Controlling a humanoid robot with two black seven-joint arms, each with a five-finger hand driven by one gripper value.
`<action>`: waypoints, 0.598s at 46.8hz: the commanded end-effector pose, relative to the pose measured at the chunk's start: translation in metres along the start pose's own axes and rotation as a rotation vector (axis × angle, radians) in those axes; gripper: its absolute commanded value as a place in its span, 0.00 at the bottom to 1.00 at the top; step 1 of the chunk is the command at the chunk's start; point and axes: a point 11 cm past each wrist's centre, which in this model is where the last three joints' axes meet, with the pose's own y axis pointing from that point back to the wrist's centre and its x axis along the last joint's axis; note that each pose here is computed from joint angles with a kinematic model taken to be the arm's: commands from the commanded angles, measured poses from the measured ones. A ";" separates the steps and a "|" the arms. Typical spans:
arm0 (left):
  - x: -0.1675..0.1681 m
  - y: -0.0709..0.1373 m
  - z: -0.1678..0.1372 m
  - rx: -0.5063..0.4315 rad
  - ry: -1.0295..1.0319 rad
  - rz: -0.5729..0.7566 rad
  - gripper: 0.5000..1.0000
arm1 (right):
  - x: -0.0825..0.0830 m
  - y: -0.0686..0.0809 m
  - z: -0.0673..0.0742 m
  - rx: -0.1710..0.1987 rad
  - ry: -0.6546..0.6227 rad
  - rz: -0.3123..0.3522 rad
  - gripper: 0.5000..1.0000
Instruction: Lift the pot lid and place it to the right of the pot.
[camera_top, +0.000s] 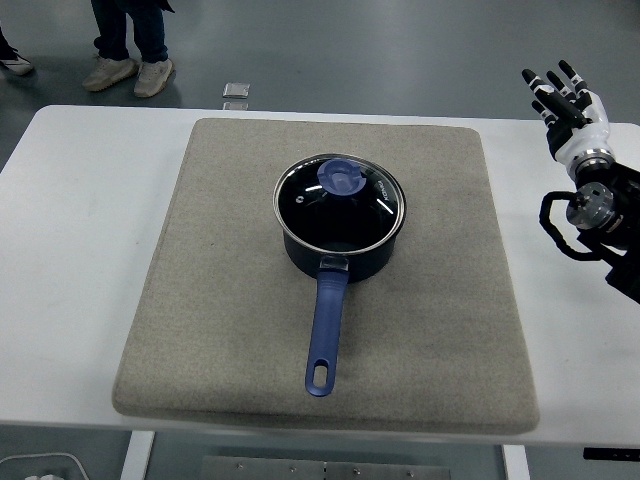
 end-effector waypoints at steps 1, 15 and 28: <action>0.000 0.000 0.000 -0.002 -0.001 0.000 1.00 | 0.005 -0.001 -0.002 0.009 0.017 0.010 0.84; 0.000 0.000 0.000 0.000 0.001 0.000 1.00 | 0.022 0.000 -0.002 0.014 0.064 0.030 0.84; 0.000 0.000 -0.001 0.001 0.000 0.000 1.00 | 0.023 0.000 -0.003 0.018 0.075 0.030 0.84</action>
